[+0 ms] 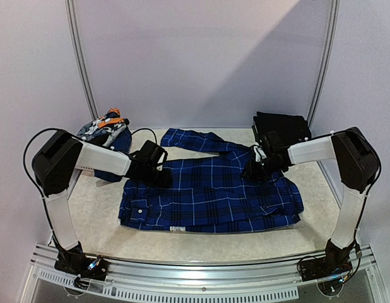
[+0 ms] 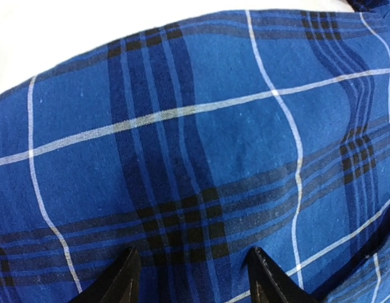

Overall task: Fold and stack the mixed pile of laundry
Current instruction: Move the 1/3-folded shirt to the center of the board, then pick up the 1/3-folded shirt from the center of the board.

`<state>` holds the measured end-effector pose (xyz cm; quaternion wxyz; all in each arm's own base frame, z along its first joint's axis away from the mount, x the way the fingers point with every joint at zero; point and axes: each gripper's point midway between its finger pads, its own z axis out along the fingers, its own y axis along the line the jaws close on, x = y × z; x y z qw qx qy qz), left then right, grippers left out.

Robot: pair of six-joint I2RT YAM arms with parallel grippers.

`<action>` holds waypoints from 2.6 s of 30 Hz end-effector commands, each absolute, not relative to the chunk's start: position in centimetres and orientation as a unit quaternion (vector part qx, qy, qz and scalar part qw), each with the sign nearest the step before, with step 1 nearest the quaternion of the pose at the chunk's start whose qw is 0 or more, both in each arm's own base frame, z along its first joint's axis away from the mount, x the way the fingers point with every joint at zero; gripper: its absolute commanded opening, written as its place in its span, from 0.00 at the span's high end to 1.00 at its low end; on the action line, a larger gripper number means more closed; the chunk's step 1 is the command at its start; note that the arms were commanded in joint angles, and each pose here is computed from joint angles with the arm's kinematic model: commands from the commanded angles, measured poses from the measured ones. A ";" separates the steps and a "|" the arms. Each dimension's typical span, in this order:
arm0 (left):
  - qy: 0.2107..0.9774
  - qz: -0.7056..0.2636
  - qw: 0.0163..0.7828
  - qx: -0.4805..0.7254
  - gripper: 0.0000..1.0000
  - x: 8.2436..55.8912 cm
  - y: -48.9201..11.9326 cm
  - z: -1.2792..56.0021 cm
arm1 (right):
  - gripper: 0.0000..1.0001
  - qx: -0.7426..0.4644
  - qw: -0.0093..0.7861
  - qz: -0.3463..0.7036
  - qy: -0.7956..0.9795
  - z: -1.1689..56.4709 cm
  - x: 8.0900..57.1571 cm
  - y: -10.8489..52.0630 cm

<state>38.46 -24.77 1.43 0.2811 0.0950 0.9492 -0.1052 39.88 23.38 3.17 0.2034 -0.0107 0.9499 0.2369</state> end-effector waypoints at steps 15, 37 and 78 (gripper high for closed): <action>0.964 -0.115 0.228 0.068 0.43 35.5 -23.2 -2.2 | 0.55 0.035 0.143 0.228 0.962 -1.0 35.9 21.4; 0.963 -0.114 0.233 0.068 0.45 30.1 -23.4 -2.0 | 0.55 0.055 0.148 0.230 0.960 -0.5 30.6 20.4; 0.946 -0.063 0.311 0.066 0.43 41.9 -17.0 5.3 | 0.40 0.035 0.279 0.171 0.944 10.3 39.0 19.0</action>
